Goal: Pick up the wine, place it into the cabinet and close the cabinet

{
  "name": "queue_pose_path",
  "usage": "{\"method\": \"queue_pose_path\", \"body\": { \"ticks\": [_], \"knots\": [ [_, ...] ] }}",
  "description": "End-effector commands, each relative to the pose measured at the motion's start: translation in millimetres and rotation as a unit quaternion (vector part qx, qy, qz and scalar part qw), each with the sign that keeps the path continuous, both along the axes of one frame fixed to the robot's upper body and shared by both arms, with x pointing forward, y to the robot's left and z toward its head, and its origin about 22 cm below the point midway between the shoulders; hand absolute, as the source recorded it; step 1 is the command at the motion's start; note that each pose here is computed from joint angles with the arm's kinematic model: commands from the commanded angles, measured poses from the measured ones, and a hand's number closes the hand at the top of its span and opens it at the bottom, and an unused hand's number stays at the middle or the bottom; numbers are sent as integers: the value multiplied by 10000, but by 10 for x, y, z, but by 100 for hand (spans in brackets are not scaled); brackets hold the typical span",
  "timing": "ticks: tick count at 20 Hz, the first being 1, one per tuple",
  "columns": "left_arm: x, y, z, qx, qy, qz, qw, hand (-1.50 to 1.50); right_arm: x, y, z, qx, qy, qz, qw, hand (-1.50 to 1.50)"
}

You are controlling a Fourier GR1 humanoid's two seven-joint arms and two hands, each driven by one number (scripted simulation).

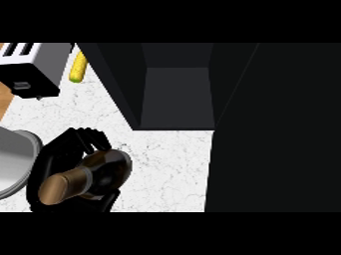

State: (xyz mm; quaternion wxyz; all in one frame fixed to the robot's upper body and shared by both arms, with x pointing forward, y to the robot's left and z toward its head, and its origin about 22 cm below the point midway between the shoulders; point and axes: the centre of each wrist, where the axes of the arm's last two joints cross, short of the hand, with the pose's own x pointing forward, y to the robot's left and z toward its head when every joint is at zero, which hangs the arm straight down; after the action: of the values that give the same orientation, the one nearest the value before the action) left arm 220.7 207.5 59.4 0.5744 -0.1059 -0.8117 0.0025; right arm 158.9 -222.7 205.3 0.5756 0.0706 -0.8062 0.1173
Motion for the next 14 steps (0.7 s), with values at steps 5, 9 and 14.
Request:
{"method": "queue_pose_path", "body": {
  "ticks": [5, 9, 14],
  "knots": [
    [81, -622, 447, -220, -7, -354, 9991, 150, -126, 48, -47, 283, -137, 310, 9990, -150],
    [91, -847, 606, -303, -3, -380, 9988, 150, -210, -50, 44, 247, -145, 324, 9991, -150],
    [105, -1119, 753, -355, -22, -332, 9988, 150, -120, -103, 32, 239, -191, 268, 9992, -150]
  ]
}}
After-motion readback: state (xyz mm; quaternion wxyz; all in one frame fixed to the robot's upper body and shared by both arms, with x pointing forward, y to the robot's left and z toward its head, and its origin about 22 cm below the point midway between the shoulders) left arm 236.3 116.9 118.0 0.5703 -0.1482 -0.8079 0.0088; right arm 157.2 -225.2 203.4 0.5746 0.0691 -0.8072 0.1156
